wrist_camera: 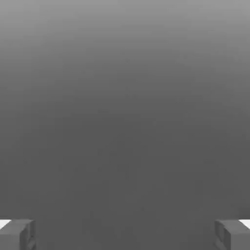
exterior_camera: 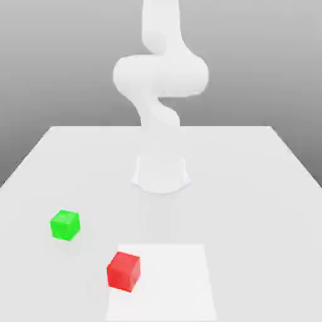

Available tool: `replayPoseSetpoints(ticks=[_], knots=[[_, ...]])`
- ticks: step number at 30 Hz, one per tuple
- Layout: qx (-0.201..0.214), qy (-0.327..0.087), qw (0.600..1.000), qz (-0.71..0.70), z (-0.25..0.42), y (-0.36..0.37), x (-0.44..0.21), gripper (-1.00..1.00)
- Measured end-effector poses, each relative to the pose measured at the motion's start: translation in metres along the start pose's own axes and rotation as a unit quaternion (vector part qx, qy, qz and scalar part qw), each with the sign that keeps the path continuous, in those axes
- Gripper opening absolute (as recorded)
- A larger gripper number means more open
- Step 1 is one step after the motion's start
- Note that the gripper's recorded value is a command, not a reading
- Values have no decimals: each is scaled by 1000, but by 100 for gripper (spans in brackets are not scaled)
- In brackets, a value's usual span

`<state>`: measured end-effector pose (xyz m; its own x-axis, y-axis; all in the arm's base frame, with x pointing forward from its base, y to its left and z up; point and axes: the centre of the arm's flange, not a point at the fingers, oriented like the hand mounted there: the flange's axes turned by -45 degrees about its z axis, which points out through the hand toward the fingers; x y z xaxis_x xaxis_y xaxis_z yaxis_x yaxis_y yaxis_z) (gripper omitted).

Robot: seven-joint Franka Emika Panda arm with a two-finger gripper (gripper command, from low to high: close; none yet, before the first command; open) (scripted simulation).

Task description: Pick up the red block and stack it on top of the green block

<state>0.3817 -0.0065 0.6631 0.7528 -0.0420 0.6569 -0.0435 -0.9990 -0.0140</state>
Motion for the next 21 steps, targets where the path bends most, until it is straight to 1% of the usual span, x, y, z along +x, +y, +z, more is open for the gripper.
replayPoseSetpoints(ticks=[5, 11, 16, 21], knots=[[-19, -85, 996, 29, 116, 17, -30, 0], [-37, -183, 980, 66, 231, 41, -98, 0], [-49, -262, 959, 98, 305, 59, -175, 0], [-57, -335, 931, 131, 357, 73, -263, 0]])
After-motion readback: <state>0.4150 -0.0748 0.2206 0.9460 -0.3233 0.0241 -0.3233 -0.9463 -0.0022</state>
